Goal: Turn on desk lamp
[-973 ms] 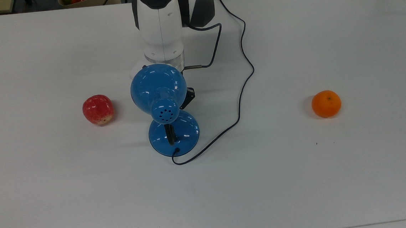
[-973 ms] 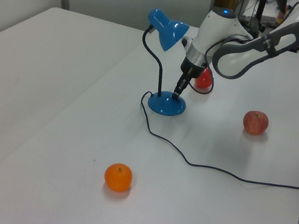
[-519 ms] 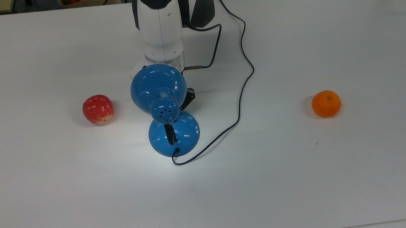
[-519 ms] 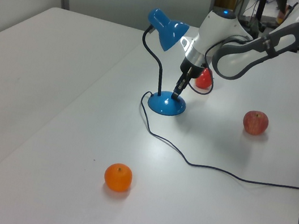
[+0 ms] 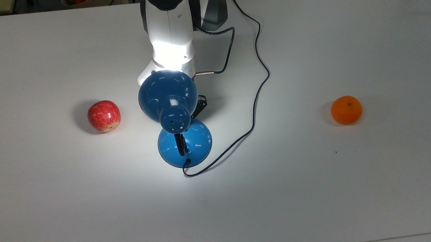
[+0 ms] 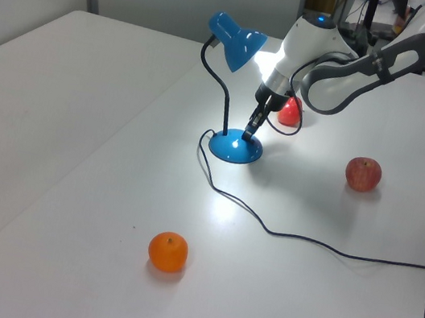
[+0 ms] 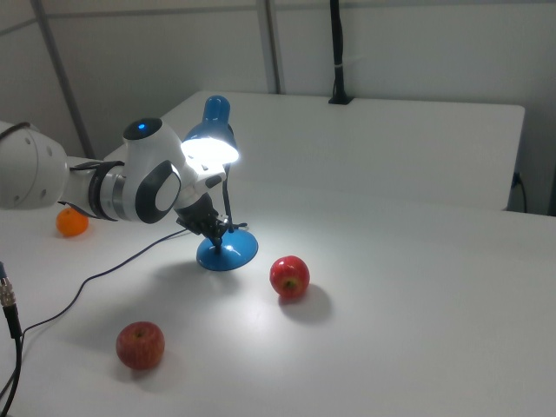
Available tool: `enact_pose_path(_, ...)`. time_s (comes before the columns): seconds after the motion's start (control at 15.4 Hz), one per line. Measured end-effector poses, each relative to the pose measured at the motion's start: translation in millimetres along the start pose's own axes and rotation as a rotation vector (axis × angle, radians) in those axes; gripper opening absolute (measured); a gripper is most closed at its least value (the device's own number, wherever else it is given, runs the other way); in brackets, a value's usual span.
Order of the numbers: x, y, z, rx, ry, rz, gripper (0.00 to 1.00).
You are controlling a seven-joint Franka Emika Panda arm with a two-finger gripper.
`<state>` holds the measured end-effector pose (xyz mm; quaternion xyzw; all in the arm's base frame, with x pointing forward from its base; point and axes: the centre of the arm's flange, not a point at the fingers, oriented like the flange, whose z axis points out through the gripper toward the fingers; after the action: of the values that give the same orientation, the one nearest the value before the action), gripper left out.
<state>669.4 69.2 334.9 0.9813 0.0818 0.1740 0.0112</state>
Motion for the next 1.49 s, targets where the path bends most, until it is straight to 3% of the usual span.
enact_pose_path(0.13, 0, 0, 0, 0.0, -0.009, 0.008, 0.01)
enact_pose_path(0.32, -7, 3, -10, -0.004, -0.125, 0.025, 0.01)
enact_pose_path(0.71, -20, 7, -94, -0.024, -0.329, 0.023, 0.01)
enact_pose_path(1.17, -22, 17, -232, -0.063, -0.356, 0.036, 0.01)
enact_pose_path(1.49, -13, 24, -278, -0.068, -0.375, 0.057, 0.1)
